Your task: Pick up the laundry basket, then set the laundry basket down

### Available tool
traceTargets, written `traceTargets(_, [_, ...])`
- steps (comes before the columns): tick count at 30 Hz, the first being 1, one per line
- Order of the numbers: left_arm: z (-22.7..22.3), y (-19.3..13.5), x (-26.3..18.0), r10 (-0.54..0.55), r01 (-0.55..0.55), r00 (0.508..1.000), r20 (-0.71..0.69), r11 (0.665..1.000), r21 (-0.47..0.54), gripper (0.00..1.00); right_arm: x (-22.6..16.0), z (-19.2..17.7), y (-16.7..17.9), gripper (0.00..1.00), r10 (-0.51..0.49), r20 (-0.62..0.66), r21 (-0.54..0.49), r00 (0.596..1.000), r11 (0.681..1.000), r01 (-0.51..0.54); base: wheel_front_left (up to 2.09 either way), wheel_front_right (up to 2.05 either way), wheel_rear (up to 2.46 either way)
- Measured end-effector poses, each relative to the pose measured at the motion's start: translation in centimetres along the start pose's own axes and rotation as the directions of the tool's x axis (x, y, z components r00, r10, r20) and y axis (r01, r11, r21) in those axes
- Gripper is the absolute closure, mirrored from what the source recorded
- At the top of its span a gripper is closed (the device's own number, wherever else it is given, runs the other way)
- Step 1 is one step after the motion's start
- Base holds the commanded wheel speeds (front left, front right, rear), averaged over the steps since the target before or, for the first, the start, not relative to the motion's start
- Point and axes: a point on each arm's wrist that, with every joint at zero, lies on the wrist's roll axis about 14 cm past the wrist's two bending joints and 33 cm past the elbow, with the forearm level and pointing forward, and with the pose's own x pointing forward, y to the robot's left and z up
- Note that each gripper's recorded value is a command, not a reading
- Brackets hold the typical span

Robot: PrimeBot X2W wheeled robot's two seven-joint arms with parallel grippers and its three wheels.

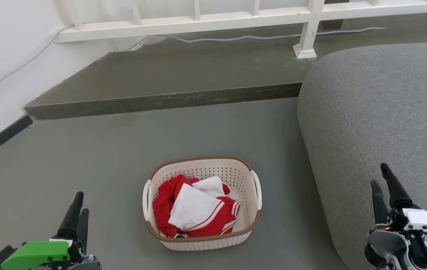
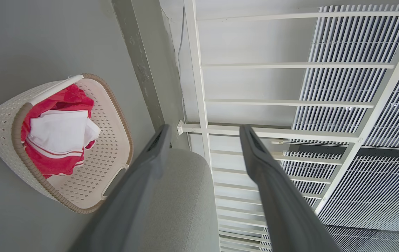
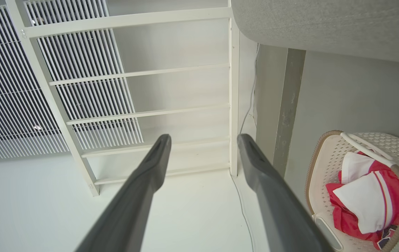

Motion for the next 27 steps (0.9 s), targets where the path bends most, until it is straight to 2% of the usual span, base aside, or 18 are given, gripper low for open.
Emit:
traceTargets(13, [0.0, -0.7, 0.2, -0.022, 0.022, 0.999, 0.025, 1.0, 0.013, 0.0, 0.2, -0.3, 1.0, 0.0, 0.031, 0.011, -0.013, 0.999, 0.999, -0.031, 0.0, 0.0, 0.0])
traceTargets(27, [-0.1, -1.6, 0.5, -0.048, 0.043, 0.998, 0.035, 0.991, 0.123, 0.0, 0.6, -0.4, 2.8, 0.0, 0.081, 0.009, -0.151, 0.997, 0.985, -0.079, 0.0, 0.0, 0.0])
